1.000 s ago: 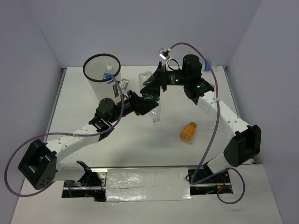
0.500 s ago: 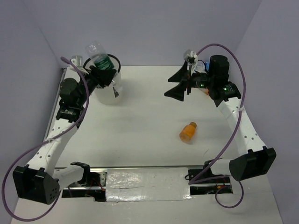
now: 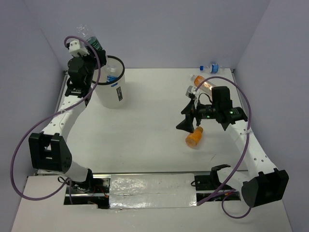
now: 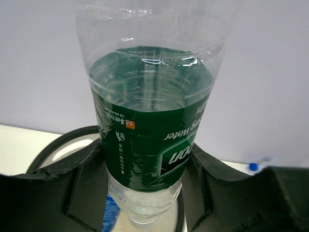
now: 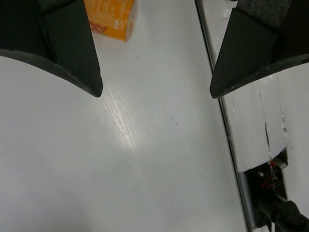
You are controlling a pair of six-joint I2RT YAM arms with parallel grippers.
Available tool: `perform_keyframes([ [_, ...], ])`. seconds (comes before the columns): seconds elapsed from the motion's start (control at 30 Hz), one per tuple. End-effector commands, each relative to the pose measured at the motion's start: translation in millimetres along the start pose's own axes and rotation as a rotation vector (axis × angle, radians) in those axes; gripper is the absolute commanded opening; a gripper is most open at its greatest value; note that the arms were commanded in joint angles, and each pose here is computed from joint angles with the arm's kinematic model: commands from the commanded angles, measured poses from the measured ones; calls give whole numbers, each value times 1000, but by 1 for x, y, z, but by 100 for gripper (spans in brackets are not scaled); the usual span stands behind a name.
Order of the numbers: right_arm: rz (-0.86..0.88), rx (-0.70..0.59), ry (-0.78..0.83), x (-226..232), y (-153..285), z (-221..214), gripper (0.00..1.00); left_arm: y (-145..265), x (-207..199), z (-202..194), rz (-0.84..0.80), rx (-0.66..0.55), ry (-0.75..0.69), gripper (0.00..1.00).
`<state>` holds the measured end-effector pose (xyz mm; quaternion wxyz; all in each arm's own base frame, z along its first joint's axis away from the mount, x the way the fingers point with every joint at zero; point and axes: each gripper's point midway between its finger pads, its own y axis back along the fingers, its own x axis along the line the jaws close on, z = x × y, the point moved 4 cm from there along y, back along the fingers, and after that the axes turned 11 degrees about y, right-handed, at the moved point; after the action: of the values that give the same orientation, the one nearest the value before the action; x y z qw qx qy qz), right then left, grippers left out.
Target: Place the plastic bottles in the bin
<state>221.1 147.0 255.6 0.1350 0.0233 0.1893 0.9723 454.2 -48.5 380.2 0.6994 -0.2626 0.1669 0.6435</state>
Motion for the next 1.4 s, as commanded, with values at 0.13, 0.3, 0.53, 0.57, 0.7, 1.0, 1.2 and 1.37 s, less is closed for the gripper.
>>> perform_keyframes([
  [0.13, -113, 94, -61, -6, 2, -26, 100, -19, 29, 1, 132, -46, -147, 46],
  [0.3, -122, 118, -88, -5, 0, -37, 100, -21, 40, -7, 172, -15, -194, 72],
  [0.53, -153, 142, -128, -10, -1, -42, 100, -25, 46, -22, 174, 74, -251, 91],
  [0.57, -166, 153, -140, -11, 0, -45, 100, -24, 46, -23, 171, 81, -253, 94],
  [0.7, -190, 179, -177, -11, 0, -52, 100, -18, 37, -22, 125, 99, -250, 99],
  [1.0, -380, 336, -304, -29, 9, -80, 100, 20, -5, 6, -8, 118, -179, 99],
  [1.2, -492, 516, -421, -43, 17, -109, 100, 77, -32, -6, -155, 238, -14, 99],
  [1.37, -286, 595, -344, -24, 22, -113, 100, 134, -39, -23, -219, 321, 99, 99],
])
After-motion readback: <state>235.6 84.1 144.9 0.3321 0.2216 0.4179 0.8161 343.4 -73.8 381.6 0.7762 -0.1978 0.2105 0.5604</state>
